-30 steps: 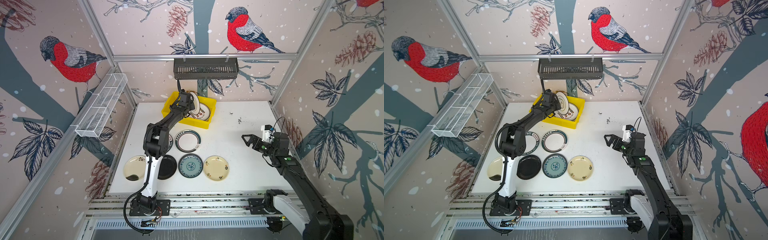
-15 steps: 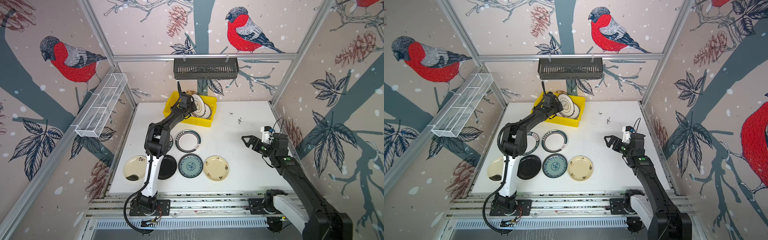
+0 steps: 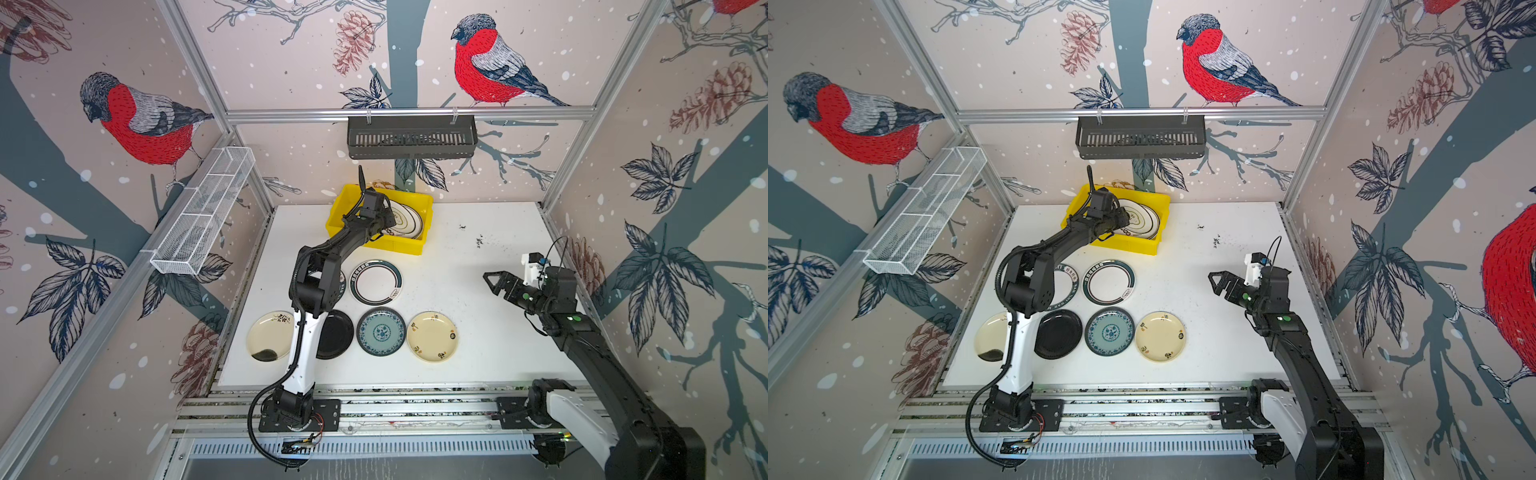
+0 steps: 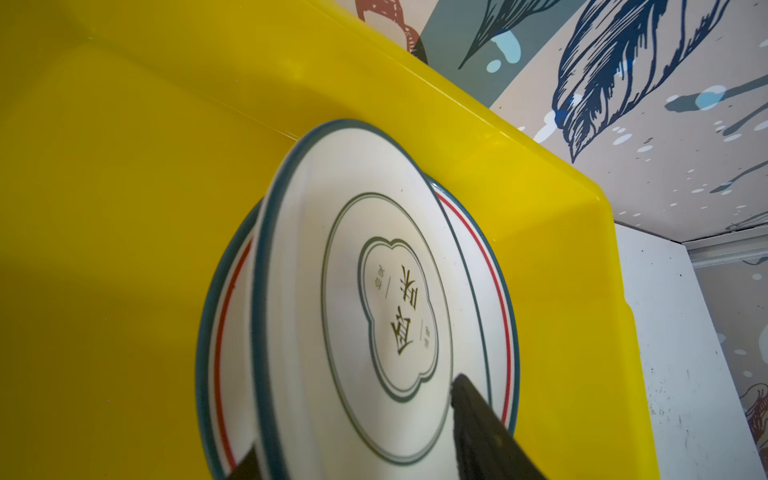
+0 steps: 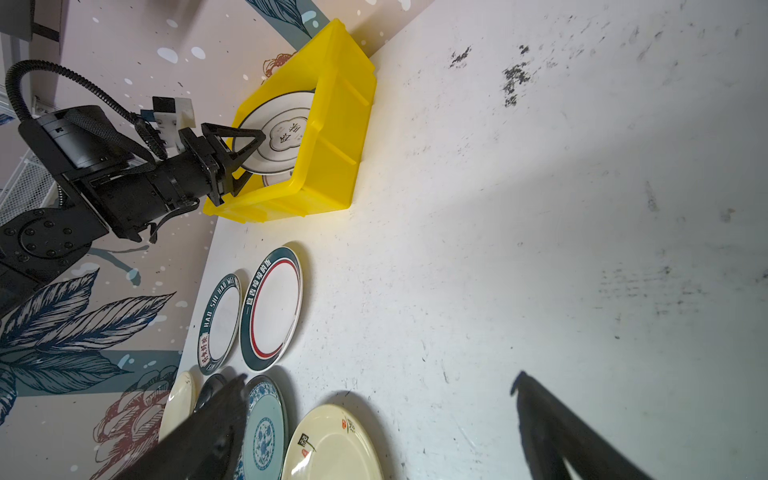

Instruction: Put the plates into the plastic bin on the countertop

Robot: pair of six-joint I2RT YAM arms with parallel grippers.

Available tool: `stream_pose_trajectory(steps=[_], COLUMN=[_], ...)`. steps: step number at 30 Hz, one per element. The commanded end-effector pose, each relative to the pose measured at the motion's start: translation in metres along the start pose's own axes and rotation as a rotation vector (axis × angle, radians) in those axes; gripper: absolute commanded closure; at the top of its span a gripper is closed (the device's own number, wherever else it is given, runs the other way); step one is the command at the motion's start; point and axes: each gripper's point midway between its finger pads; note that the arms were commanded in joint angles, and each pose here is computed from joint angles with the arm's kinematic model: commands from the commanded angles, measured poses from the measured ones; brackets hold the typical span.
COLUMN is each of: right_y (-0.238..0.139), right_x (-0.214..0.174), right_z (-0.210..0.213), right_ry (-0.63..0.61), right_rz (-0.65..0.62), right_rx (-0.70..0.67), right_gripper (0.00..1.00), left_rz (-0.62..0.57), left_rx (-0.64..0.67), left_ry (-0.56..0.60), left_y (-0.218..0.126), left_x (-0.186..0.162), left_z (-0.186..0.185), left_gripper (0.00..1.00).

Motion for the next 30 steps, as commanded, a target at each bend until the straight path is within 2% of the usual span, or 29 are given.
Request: stream_pose_trajectory(steps=[1,5,7,10,12,18,23,30], right_y=[0.000,0.000,0.000,-0.001,-0.002,-0.005,-0.005,-0.003], right_x=[-0.001,-0.003,-0.004,-0.004,-0.005,-0.016,-0.037,-0.060], right_z=[0.002,-0.002,-0.002,0.003,0.003,0.004,0.002,0.011], right_ry=[0.002,0.002,0.002,-0.007,-0.009,-0.022,0.004,0.016], right_rz=[0.004,0.009,0.016,0.021,0.021,0.044,0.085,0.113], right_rx=[0.008,-0.013,-0.013,0.008,0.003,0.000,0.004,0.025], right_gripper=[0.00,0.00,0.00,0.00,0.00,0.00,0.00,0.00], left_rz=[-0.011,-0.026,-0.029,-0.043,-0.060,-0.082,-0.138,-0.221], left_rx=[0.032,0.036,0.033,0.047,0.055,0.028,0.073,0.022], left_ry=[0.010,0.027,0.035,0.047,0.063,0.073,0.075,0.068], left_y=[-0.006,-0.012,-0.015,-0.020,-0.025,-0.039,-0.057,-0.098], left_x=[0.002,0.006,0.007,0.010,0.012,0.011,0.010,0.002], left_z=[0.005,0.001,-0.001,-0.003,-0.004,-0.010,0.000,-0.002], left_gripper=[0.37,0.32,0.26,0.14,0.02,0.02,0.02,0.02])
Point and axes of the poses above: each gripper's point midway between its finger pads, its own y axis out along the fingers, its own z axis along the line the jaws close on, x = y × z, and after that the axes turned 5 degrees about -y, right-handed
